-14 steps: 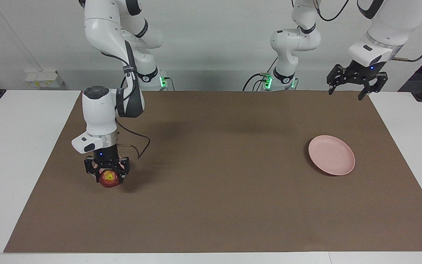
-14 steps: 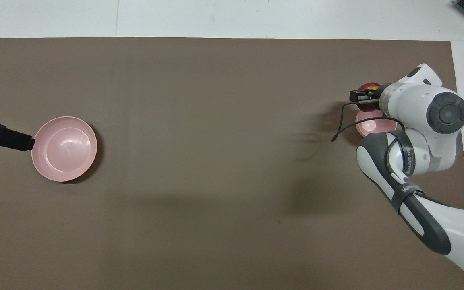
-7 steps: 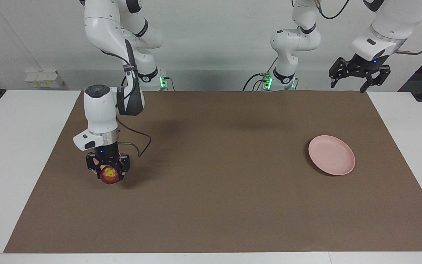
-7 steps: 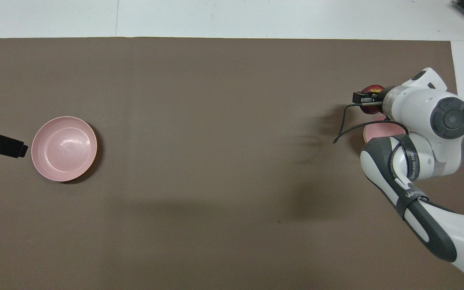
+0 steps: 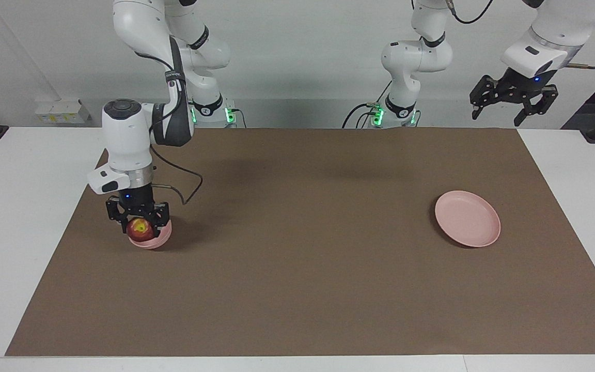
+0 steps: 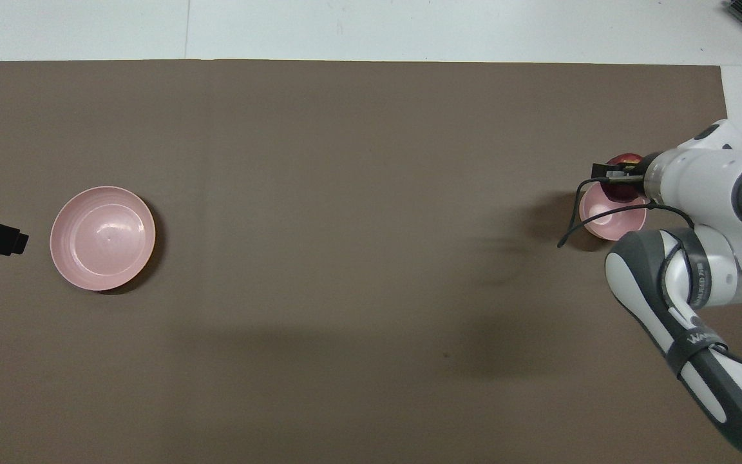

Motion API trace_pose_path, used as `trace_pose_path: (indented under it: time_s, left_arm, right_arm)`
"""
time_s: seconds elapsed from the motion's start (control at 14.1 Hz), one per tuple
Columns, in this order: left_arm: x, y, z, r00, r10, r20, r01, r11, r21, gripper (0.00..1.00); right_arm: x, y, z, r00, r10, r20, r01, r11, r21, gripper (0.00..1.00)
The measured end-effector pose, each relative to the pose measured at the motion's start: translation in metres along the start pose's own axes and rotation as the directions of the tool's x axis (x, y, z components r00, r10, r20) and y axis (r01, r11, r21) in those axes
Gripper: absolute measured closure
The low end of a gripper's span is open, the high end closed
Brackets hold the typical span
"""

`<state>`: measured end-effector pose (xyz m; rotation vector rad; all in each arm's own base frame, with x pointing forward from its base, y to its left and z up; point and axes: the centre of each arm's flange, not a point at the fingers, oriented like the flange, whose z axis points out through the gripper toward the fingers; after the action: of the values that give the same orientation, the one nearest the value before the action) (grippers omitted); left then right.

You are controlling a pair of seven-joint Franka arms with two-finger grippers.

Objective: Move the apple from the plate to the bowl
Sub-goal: 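Lower the apple into the pink bowl and open the right gripper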

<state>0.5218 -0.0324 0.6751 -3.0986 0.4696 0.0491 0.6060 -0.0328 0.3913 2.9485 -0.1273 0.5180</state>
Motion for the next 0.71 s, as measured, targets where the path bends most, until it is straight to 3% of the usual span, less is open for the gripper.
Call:
trace_pose_path:
  time_s: [0.42,0.57,0.71]
  left_arm:
    - [-0.001,-0.003,0.001,1.0,-0.008,0.004,0.008,1.0,-0.002,0.0]
    - [-0.001,-0.002,0.001,1.0,-0.005,0.004,0.005,1.0,-0.001,0.0]
    - [0.0,0.001,0.001,1.0,0.001,0.006,-0.001,1.0,-0.002,0.0]
  right_arm:
    - [-0.055,-0.003,0.035,0.999,0.031,-0.014,-0.031,0.999,0.036,0.16]
    - [-0.059,-0.003,0.038,0.999,0.032,-0.015,-0.032,0.999,0.038,0.17]
    - [-0.051,0.0,0.032,0.999,0.033,-0.032,-0.032,0.999,0.036,0.01]
